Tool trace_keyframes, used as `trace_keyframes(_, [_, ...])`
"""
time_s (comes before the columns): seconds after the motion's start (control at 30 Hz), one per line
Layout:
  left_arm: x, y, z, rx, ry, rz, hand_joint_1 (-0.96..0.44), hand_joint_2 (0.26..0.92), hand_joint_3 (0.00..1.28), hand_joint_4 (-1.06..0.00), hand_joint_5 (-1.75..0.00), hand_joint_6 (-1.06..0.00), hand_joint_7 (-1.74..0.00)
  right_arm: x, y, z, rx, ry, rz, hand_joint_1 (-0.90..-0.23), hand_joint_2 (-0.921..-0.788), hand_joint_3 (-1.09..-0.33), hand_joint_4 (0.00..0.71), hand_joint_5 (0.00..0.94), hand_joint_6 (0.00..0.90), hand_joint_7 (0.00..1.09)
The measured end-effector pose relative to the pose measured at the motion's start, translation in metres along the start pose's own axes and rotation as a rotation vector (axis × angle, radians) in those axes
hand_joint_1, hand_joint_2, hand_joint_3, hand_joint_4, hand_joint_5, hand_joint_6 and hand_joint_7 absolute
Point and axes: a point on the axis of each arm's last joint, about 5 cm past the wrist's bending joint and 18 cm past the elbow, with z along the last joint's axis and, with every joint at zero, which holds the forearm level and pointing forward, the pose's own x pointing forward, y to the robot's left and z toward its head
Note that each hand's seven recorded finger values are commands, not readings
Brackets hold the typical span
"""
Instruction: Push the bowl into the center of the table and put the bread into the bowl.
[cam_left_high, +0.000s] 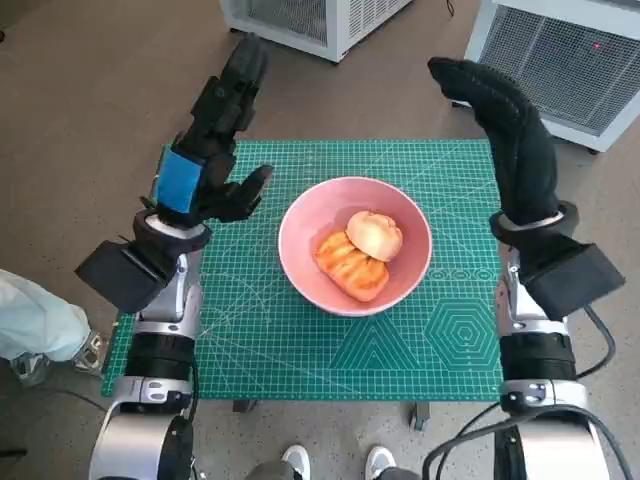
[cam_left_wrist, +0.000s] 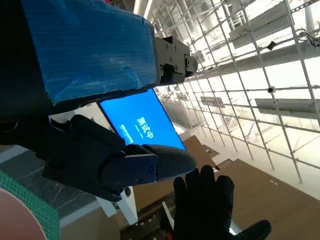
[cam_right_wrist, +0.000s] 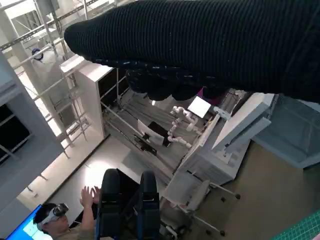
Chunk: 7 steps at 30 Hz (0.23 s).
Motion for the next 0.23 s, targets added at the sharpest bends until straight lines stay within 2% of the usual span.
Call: trace_keyframes(0.23, [-0.0024, 0.0016, -0.0023, 0.006, 0.016, 0.009, -0.78, 0.921, 0.52, -0.08, 0.0, -0.12, -0.05, -0.0005, 0.0, -0.0009, 0.002, 0.006, -0.002, -0.754, -0.921, -0.77, 0.179, 0.0, 0.28, 0.01])
